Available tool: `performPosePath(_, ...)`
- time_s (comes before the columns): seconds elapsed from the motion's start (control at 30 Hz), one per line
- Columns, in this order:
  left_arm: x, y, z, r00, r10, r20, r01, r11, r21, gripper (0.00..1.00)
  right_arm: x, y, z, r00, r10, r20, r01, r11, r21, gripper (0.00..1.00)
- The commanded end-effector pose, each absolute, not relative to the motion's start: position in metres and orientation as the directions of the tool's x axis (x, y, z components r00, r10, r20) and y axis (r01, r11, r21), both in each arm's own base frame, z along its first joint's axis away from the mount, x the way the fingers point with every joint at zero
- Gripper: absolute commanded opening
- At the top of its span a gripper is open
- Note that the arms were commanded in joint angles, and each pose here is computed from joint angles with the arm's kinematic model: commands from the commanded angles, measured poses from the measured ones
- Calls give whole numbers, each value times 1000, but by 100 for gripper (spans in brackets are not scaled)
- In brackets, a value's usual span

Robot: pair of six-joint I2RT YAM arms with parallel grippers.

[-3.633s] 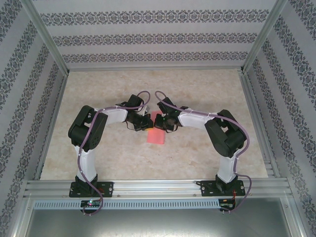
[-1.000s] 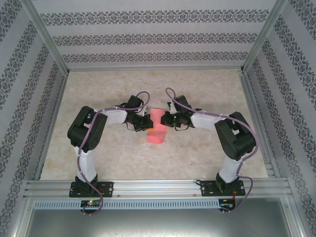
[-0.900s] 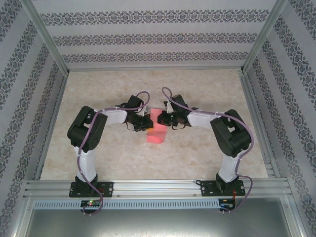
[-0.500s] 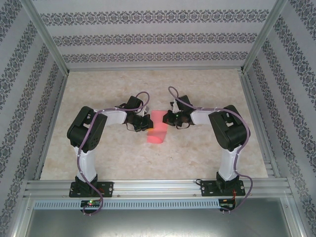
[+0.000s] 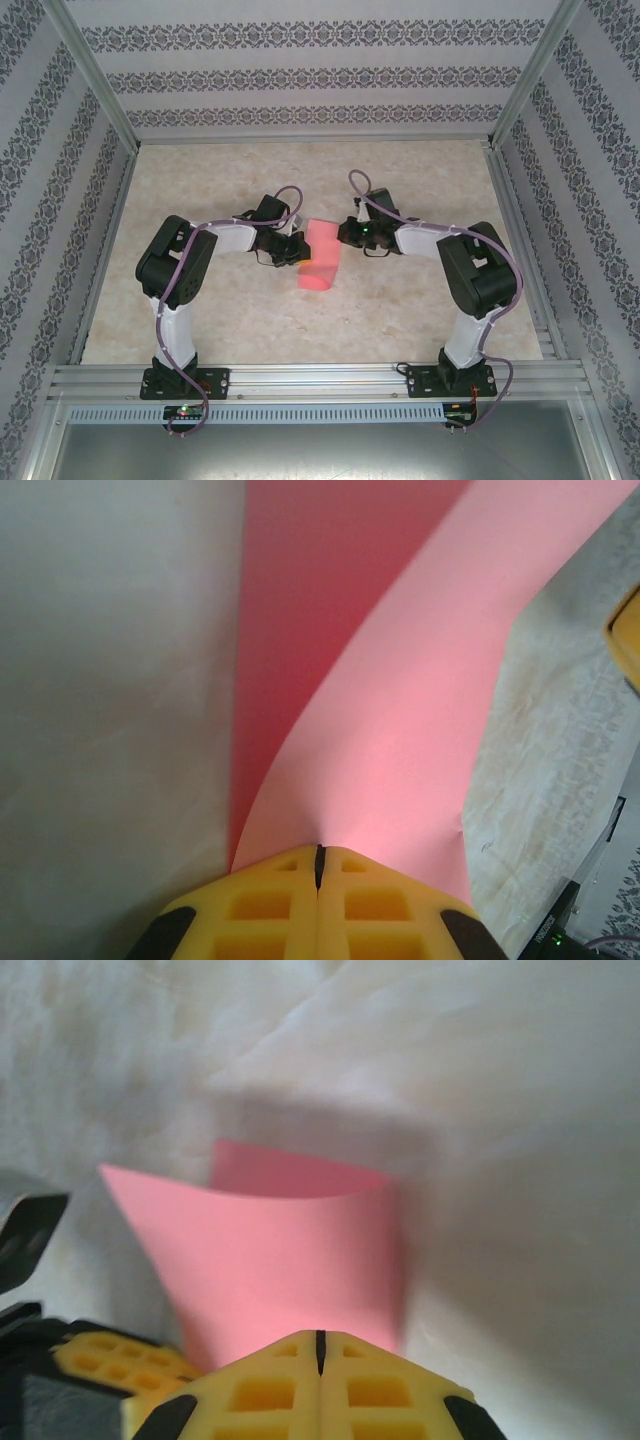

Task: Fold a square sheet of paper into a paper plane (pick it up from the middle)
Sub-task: Fold the square sheet of paper in half at the center of the table.

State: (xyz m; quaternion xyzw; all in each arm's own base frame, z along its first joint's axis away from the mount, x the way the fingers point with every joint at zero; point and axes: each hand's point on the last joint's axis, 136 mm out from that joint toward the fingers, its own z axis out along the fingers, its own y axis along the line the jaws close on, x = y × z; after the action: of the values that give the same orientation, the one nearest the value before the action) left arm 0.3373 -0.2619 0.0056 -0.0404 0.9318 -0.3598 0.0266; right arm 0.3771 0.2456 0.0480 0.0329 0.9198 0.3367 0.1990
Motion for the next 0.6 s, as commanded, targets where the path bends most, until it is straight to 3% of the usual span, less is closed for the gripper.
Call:
performPosePath(0.0,257,-187,-93,-957,-184,223,-244,929,-278,0,381,267,46,-927,169,-335,-101,748,656,0)
performPosePath(0.23,254,-185,-94,-956,-187,226,-246,930,-273,0,398,260,23,-935,211,-285,-31,752,659,0)
performPosePath(0.57,252,-186,-95,-957,-183,226,-245,927,-284,0,444,177,5,-851,436,-293,168,754,636,0)
